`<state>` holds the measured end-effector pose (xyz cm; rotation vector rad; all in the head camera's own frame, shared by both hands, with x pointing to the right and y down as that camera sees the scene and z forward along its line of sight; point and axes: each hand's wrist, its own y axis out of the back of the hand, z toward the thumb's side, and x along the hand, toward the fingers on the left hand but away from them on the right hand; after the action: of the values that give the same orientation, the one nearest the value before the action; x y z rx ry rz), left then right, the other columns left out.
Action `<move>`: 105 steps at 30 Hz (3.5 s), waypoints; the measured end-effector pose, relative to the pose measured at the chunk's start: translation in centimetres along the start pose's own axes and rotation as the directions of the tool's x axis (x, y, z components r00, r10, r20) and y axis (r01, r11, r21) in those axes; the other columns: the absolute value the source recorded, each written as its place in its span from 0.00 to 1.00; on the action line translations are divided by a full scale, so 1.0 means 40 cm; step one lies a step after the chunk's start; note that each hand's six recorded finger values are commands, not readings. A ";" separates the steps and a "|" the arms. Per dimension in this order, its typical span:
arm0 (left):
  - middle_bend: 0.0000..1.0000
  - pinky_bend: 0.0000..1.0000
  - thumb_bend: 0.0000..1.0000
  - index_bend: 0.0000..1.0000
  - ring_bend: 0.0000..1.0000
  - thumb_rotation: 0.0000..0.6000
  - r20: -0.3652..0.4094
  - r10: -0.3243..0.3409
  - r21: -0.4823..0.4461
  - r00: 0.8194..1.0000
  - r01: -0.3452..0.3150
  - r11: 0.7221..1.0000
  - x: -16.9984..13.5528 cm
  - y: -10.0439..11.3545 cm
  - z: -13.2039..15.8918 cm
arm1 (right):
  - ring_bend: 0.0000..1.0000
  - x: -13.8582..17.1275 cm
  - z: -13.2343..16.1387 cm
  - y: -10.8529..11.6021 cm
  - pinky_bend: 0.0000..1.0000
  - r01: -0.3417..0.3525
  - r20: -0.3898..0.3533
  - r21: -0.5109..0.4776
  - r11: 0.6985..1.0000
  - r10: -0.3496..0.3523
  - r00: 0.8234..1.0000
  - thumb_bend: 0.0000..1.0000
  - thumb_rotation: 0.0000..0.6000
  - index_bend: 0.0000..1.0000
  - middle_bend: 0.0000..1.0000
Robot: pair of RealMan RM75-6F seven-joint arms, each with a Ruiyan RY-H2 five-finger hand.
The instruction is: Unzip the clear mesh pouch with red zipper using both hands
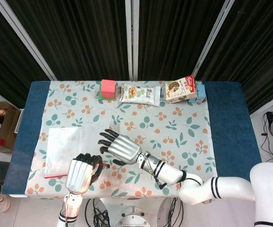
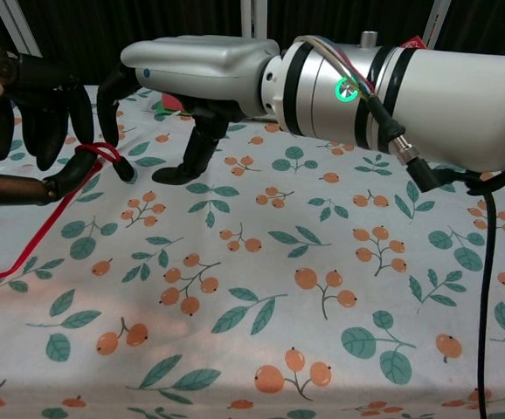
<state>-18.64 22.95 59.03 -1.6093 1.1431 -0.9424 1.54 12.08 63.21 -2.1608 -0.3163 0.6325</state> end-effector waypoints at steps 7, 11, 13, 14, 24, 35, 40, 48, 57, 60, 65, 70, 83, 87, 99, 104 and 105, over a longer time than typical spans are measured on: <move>0.73 0.70 0.40 0.76 0.64 1.00 -0.001 -0.003 -0.005 1.000 0.003 1.000 0.003 0.001 0.001 | 0.01 -0.029 0.015 -0.012 0.01 0.022 -0.015 -0.035 0.999 -0.023 1.000 0.28 1.00 0.43 0.22; 0.73 0.70 0.40 0.76 0.64 1.00 -0.002 -0.003 -0.007 1.000 0.003 1.000 0.004 0.002 0.000 | 0.03 -0.040 0.016 -0.016 0.02 0.028 -0.018 -0.043 0.999 -0.029 0.999 0.30 1.00 0.46 0.23; 0.73 0.70 0.40 0.76 0.64 1.00 -0.004 -0.002 -0.006 1.000 0.002 1.000 0.004 0.003 -0.001 | 0.03 -0.044 0.015 -0.018 0.02 0.030 -0.018 -0.045 0.999 -0.031 0.999 0.30 1.00 0.47 0.24; 0.73 0.70 0.40 0.76 0.64 1.00 -0.005 -0.001 -0.006 1.000 0.001 1.000 0.004 0.004 -0.002 | 0.03 -0.047 0.015 -0.019 0.02 0.031 -0.017 -0.049 0.998 -0.032 0.999 0.31 1.00 0.48 0.24; 0.72 0.70 0.40 0.76 0.64 1.00 -0.016 0.003 -0.017 1.000 -0.003 1.000 0.008 0.006 -0.009 | 0.10 -0.076 0.020 -0.034 0.06 0.036 -0.014 -0.112 0.993 -0.038 0.999 0.33 1.00 0.71 0.33; 0.72 0.70 0.40 0.76 0.64 1.00 -0.049 0.021 -0.030 0.999 -0.022 0.999 0.006 0.012 -0.031 | 0.16 -0.089 0.020 0.012 0.10 0.099 -0.002 -0.149 0.984 -0.100 0.995 0.37 1.00 0.88 0.41; 0.72 0.70 0.40 0.76 0.64 1.00 -0.067 0.025 -0.040 0.997 -0.027 0.999 0.004 0.010 -0.041 | 0.17 -0.082 0.021 0.037 0.10 0.113 0.003 -0.164 0.980 -0.114 0.994 0.37 1.00 0.90 0.42; 0.72 0.70 0.40 0.76 0.64 1.00 -0.088 0.029 -0.045 0.996 -0.033 0.998 0.004 0.008 -0.053 | 0.17 -0.067 0.022 0.079 0.11 0.136 0.010 -0.169 0.976 -0.136 0.991 0.37 1.00 0.91 0.42; 0.72 0.70 0.40 0.77 0.64 1.00 -0.097 0.026 -0.049 0.995 -0.031 0.998 0.001 0.004 -0.056 | 0.17 -0.054 0.016 0.113 0.11 0.164 0.022 -0.175 0.971 -0.162 0.987 0.37 1.00 0.92 0.42; 0.72 0.70 0.40 0.77 0.64 1.00 -0.100 0.022 -0.050 0.995 -0.027 0.998 0.000 0.000 -0.057 | 0.17 -0.051 0.014 0.120 0.11 0.171 0.025 -0.176 0.969 -0.169 0.985 0.37 1.00 0.92 0.42; 0.72 0.70 0.40 0.77 0.64 1.00 -0.113 0.004 -0.053 0.994 -0.010 0.999 -0.002 -0.014 -0.065 | 0.18 -0.043 0.010 0.137 0.11 0.187 0.030 -0.185 0.965 -0.184 0.982 0.37 1.00 0.92 0.43; 0.72 0.70 0.40 0.77 0.64 1.00 -0.117 0.000 -0.059 0.993 -0.006 0.998 -0.003 -0.020 -0.067 | 0.18 -0.036 0.003 0.147 0.12 0.196 0.036 -0.179 0.964 -0.193 0.981 0.37 1.00 0.92 0.43; 0.72 0.70 0.40 0.78 0.64 1.00 -0.130 -0.032 -0.067 0.991 0.023 0.997 -0.005 -0.042 -0.075 | 0.18 -0.021 -0.009 0.176 0.12 0.224 0.047 -0.190 0.956 -0.219 0.974 0.37 1.00 0.92 0.43; 0.72 0.70 0.40 0.78 0.64 1.00 -0.133 -0.041 -0.068 0.990 0.032 0.997 -0.003 -0.052 -0.078 | 0.18 -0.015 -0.012 0.185 0.12 0.230 0.048 -0.193 0.954 -0.225 0.973 0.37 1.00 0.92 0.43; 0.72 0.70 0.40 0.78 0.64 1.00 -0.174 -0.089 -0.067 0.981 0.079 0.995 -0.013 -0.097 -0.108 | 0.19 0.010 -0.020 0.222 0.12 0.262 0.052 -0.202 0.944 -0.257 0.965 0.37 1.00 0.93 0.43; 0.72 0.70 0.40 0.78 0.64 1.00 -0.188 -0.109 -0.057 0.976 0.100 0.993 -0.018 -0.117 -0.122 | 0.19 0.027 -0.025 0.243 0.12 0.281 0.054 -0.204 0.938 -0.276 0.960 0.37 1.00 0.93 0.43; 0.72 0.70 0.40 0.78 0.64 1.00 -0.191 -0.113 -0.054 0.975 0.104 0.993 -0.020 -0.121 -0.125 | 0.19 0.031 -0.026 0.248 0.12 0.286 0.055 -0.203 0.936 -0.281 0.958 0.37 1.00 0.93 0.43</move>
<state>-22.26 23.19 65.02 -1.6562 1.2240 -1.1740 3.20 5.83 55.54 -2.2476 -0.7232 0.4785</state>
